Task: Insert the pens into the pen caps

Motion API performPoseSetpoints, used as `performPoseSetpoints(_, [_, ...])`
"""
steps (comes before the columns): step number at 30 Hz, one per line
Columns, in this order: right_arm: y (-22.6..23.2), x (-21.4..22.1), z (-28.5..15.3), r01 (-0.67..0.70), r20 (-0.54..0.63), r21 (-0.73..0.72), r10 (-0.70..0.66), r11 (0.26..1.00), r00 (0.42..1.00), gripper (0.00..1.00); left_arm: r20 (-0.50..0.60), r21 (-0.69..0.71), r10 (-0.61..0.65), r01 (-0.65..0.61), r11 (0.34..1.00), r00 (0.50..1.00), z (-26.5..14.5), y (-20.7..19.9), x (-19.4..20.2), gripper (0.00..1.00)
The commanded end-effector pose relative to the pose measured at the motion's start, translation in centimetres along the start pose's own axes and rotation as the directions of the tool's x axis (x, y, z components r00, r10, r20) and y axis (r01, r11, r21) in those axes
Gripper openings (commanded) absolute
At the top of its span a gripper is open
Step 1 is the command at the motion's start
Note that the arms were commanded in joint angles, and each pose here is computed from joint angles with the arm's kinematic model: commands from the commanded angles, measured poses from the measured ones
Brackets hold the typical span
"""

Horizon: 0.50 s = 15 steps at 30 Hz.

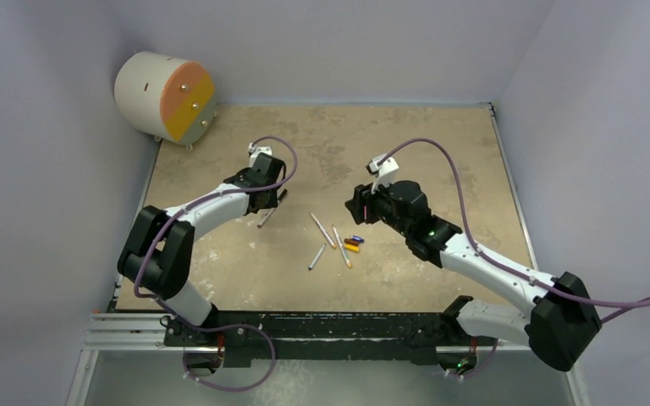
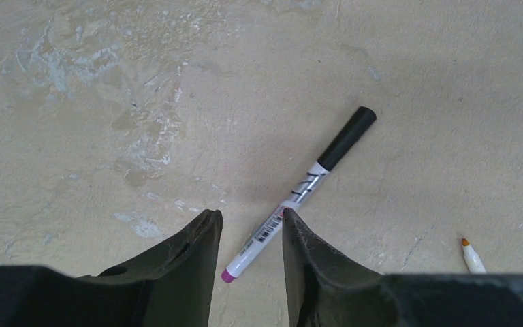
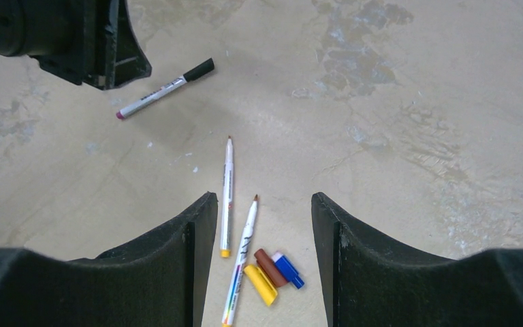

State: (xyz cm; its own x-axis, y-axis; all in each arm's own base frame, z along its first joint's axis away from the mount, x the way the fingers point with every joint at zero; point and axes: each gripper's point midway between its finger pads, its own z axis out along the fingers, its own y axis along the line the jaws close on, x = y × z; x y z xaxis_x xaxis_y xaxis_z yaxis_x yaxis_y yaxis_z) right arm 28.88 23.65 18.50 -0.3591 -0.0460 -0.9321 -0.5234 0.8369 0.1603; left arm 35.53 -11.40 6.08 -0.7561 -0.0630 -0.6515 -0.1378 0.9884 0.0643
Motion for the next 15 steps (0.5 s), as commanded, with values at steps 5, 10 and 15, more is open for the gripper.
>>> performPoseSetpoints(5, [-0.1,2.5,2.9,0.026,-0.117,0.002,-0.026,1.0,0.993,0.41,0.092,0.082,-0.07,0.063,0.995,0.993,-2.0,-1.3,-3.6,0.39])
performPoseSetpoints(10, [0.1,4.9,4.2,0.041,-0.192,-0.022,-0.044,0.999,0.98,0.06,0.175,0.278,-0.145,0.092,0.956,0.974,-5.2,-3.9,-6.7,0.39])
performPoseSetpoints(15, [0.6,5.5,4.0,0.008,-0.196,-0.041,-0.015,0.999,0.98,0.0,0.159,0.459,-0.143,0.055,0.887,0.977,-6.4,-8.0,-6.5,0.34])
